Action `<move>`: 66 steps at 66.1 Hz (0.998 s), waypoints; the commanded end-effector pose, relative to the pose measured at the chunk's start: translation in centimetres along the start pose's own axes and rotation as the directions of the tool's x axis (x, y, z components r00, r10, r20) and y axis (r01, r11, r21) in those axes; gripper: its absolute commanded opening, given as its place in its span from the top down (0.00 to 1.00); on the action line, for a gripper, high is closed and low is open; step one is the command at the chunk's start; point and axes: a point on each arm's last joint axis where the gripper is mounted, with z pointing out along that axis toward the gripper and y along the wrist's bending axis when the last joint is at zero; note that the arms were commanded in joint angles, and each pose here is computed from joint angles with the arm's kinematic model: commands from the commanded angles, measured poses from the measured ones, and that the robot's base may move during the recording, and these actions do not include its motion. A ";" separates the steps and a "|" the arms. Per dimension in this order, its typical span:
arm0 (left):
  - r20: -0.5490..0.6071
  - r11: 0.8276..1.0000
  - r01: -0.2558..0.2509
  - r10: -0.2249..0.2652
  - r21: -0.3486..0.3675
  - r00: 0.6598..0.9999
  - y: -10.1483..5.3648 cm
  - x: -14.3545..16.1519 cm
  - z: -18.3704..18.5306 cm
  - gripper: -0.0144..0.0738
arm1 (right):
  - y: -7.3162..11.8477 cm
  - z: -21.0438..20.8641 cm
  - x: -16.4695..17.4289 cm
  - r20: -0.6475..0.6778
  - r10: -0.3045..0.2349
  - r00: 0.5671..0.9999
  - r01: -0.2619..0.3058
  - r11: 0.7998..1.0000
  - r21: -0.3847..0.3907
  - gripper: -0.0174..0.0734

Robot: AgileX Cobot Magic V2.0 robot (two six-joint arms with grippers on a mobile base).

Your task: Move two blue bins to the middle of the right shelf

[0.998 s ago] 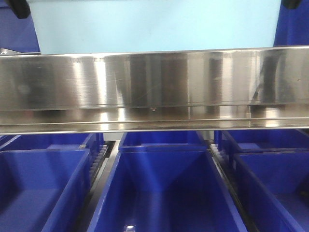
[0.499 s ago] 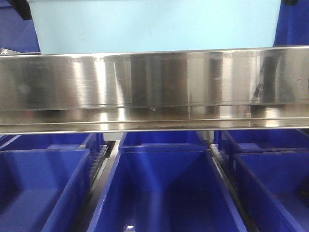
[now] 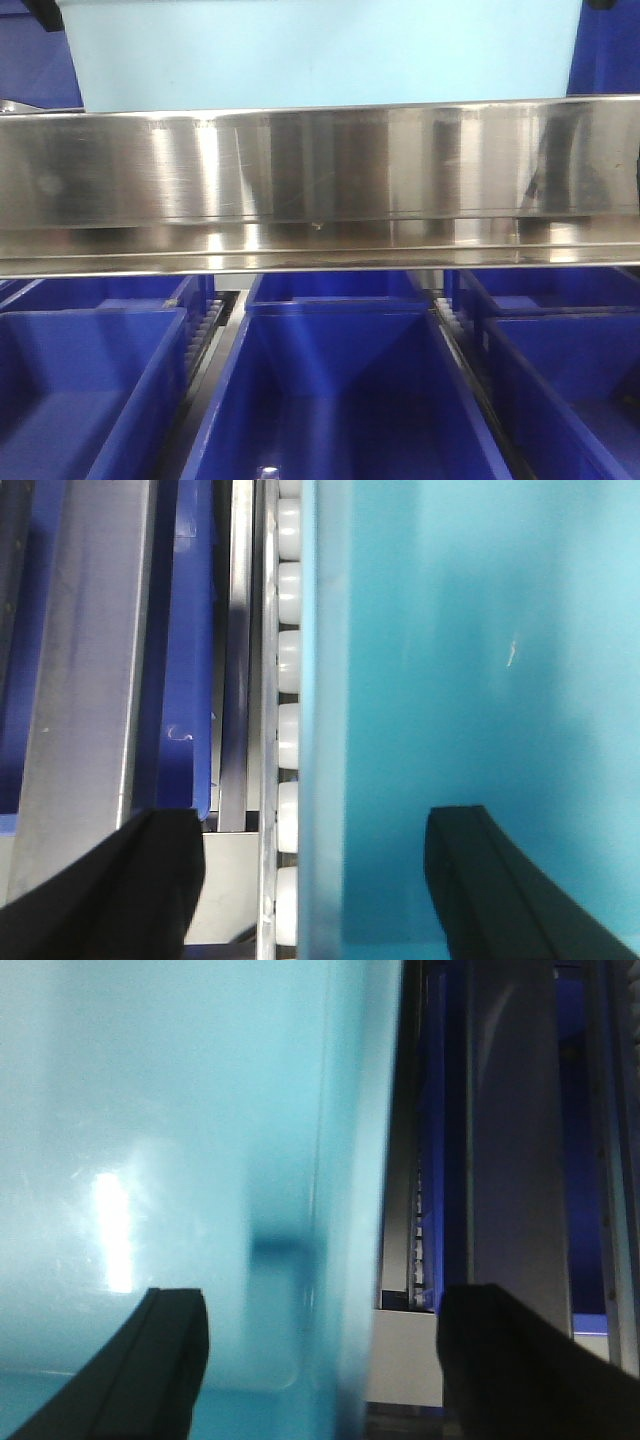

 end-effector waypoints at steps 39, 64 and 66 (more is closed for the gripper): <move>0.044 1.000 0.010 -0.010 0.004 0.999 0.4 -0.2 -1.4 0.41 | -0.1 -1.8 -0.2 0.056 0.004 0.998 -0.002 1.000 -0.026 0.40; 0.044 1.000 0.010 -0.010 0.004 0.999 0.4 -0.2 -1.4 0.41 | 0.0 -1.2 -0.3 0.044 0.002 0.999 -0.001 1.000 -0.022 0.40; 0.044 1.000 0.010 -0.010 0.004 0.999 0.4 -0.2 -1.4 0.41 | 0.0 -1.2 -0.3 0.044 0.002 0.999 -0.001 1.000 -0.022 0.40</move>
